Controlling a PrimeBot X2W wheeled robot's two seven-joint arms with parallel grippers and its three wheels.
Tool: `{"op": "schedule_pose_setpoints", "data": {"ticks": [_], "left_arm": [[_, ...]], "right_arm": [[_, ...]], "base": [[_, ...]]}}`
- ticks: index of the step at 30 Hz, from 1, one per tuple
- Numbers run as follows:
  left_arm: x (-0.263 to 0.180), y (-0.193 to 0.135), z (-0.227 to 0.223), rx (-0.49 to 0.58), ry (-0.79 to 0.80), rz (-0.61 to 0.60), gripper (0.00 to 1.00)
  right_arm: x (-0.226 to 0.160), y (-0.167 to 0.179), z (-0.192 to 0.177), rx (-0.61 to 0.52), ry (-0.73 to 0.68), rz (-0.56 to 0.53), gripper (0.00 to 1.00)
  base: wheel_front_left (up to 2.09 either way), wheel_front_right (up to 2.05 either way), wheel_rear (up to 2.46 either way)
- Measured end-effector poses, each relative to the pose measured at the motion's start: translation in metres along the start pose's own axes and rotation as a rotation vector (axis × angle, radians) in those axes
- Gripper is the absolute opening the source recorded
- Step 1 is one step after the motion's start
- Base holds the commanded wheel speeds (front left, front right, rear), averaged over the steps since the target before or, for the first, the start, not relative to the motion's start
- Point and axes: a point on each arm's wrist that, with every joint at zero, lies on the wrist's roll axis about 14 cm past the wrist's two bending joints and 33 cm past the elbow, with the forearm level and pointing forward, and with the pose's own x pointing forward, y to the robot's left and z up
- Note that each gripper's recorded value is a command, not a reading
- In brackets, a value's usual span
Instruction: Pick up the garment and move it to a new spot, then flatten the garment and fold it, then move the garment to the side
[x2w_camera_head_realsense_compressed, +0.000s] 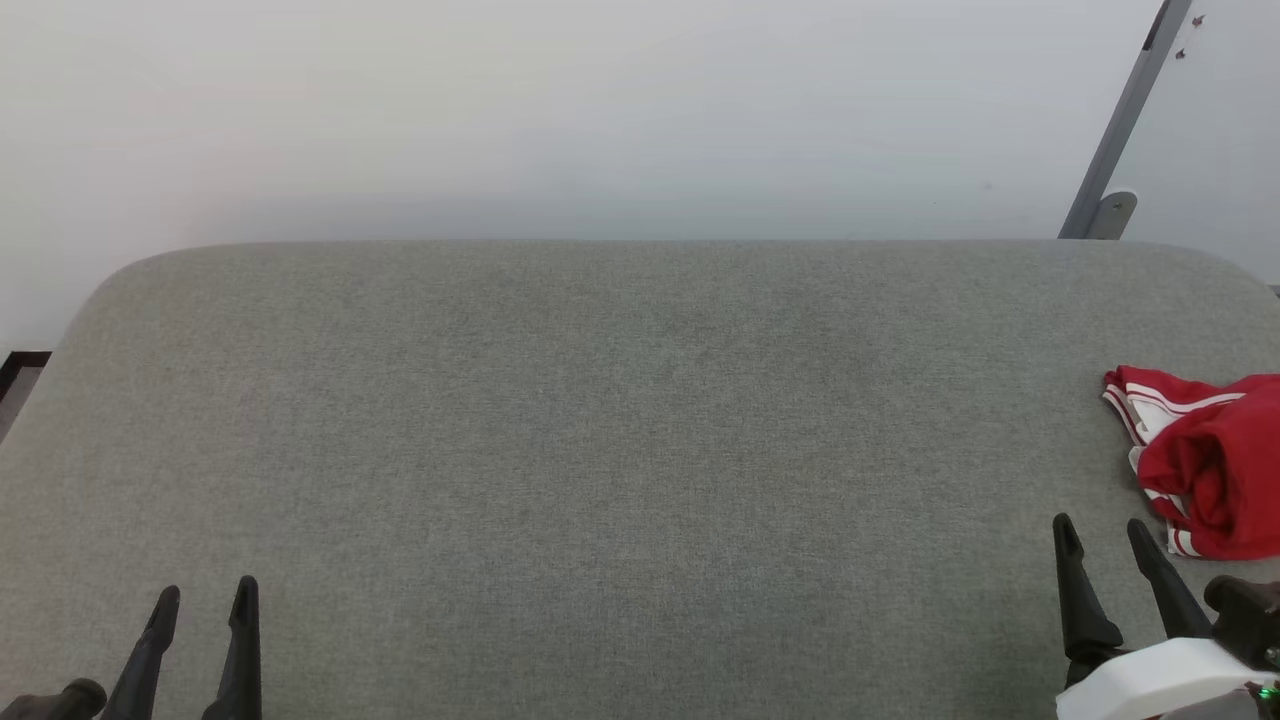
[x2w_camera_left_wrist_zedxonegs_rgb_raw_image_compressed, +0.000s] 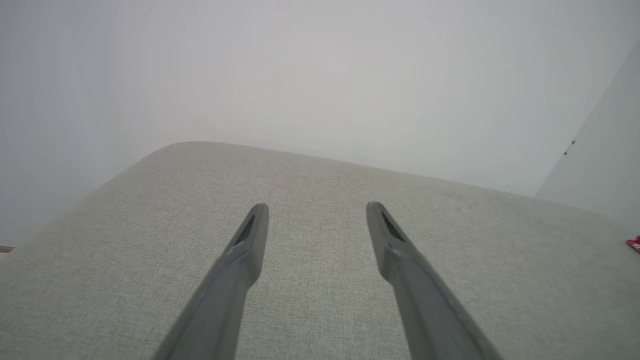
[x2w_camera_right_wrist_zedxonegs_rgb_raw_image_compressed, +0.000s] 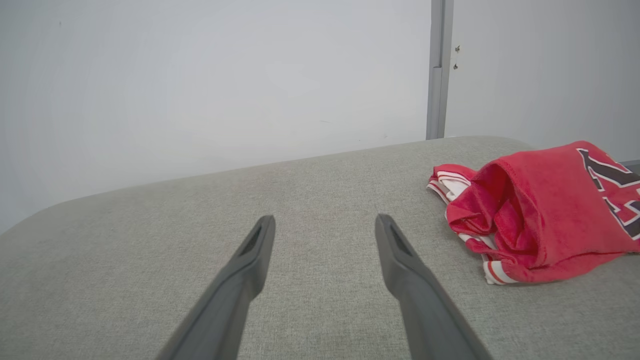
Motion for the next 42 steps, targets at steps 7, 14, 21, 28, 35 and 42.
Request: {"op": "schedule_pose_setpoints", "data": {"ticks": [7, 14, 21, 28, 35, 42], "left_arm": [[0.000, -0.003, -0.002, -0.019, 0.007, -0.009, 1.00], [-0.001, -0.004, -0.007, -0.038, 0.018, -0.003, 0.00], [-0.004, -0.009, -0.026, -0.120, 0.071, 0.024, 0.00], [0.000, -0.009, -0.030, -0.240, 0.084, 0.054, 0.00], [0.008, -0.011, -0.029, -0.342, 0.080, 0.073, 0.00], [0.016, -0.014, -0.029, -0.459, 0.082, 0.086, 0.00]], "right_arm": [[0.000, 0.000, 0.003, -0.003, -0.009, -0.001, 1.00], [-0.003, -0.002, -0.002, 0.007, 0.009, -0.013, 0.00], [-0.012, -0.005, -0.025, 0.077, 0.080, -0.041, 0.00], [-0.009, -0.006, -0.023, 0.200, 0.069, -0.058, 0.00], [-0.007, -0.006, -0.021, 0.311, 0.065, -0.069, 0.00], [-0.003, -0.005, -0.018, 0.429, 0.055, -0.075, 0.00]], "base": [[0.00, 0.00, 0.00], [0.00, 0.00, 0.00], [0.00, 0.00, 0.00], [0.00, 0.00, 0.00], [0.00, 0.00, 0.00], [0.00, 0.00, 0.00]]}}
